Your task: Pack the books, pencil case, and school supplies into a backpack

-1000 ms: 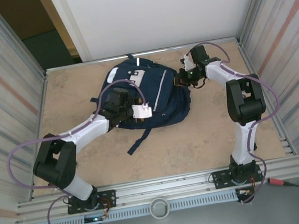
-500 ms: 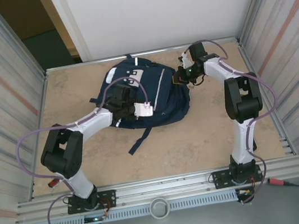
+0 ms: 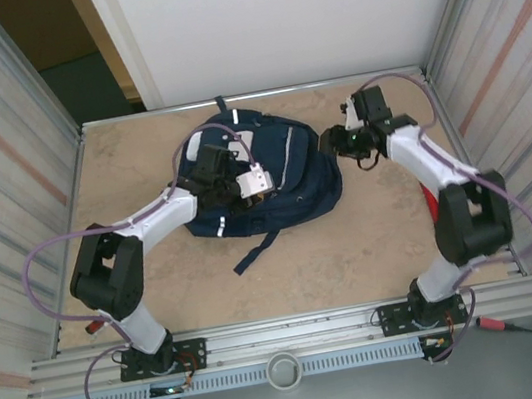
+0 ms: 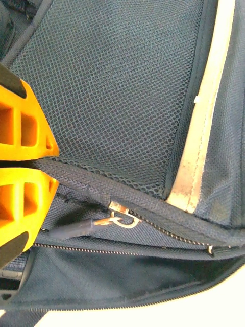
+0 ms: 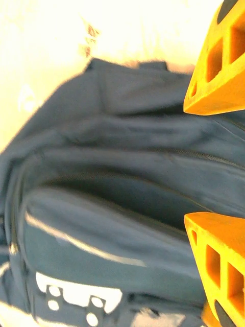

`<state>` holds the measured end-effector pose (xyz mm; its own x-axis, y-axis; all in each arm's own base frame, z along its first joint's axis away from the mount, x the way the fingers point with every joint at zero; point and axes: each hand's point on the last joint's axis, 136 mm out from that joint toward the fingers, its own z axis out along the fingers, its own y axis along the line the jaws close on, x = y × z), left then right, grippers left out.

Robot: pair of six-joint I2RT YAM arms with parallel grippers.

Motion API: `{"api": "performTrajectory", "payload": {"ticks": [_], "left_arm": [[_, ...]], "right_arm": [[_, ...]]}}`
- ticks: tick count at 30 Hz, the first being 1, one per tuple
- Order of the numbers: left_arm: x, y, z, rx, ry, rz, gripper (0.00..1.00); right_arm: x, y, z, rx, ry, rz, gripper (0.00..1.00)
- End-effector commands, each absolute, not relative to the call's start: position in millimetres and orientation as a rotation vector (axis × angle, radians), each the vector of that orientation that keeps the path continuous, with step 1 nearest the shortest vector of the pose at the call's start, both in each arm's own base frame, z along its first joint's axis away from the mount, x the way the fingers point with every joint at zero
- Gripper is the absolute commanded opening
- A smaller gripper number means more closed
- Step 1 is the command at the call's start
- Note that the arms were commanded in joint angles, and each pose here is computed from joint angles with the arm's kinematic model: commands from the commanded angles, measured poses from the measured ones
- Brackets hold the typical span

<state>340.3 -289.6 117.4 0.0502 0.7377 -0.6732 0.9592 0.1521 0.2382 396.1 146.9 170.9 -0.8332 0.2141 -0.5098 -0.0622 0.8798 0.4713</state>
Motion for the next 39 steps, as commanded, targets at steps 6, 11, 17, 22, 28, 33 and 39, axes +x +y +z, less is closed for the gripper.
{"api": "performTrajectory", "payload": {"ticks": [6,11,17,22,28,33,39], "left_arm": [[311,-316,173,1.441,1.821,-0.818,0.00],[308,-318,182,1.426,1.828,-0.875,0.00],[312,-319,182,1.414,1.852,-0.893,0.00],[313,-317,179,1.430,1.868,-0.858,0.00],[301,-328,163,1.522,1.820,-0.817,0.00],[293,-336,144,1.646,1.771,-0.712,0.09],[298,-322,139,1.706,1.740,-0.564,0.36]], "right_arm": [[330,234,199,-0.243,2.199,0.609,0.52],[307,263,185,-0.308,2.123,0.518,0.53],[296,276,176,-0.337,2.057,0.364,0.54],[301,231,171,-0.154,2.150,0.270,0.55],[313,236,166,0.006,2.229,0.894,0.61],[334,223,152,0.113,2.307,0.916,0.57],[345,202,146,0.181,2.302,0.885,0.50]]}}
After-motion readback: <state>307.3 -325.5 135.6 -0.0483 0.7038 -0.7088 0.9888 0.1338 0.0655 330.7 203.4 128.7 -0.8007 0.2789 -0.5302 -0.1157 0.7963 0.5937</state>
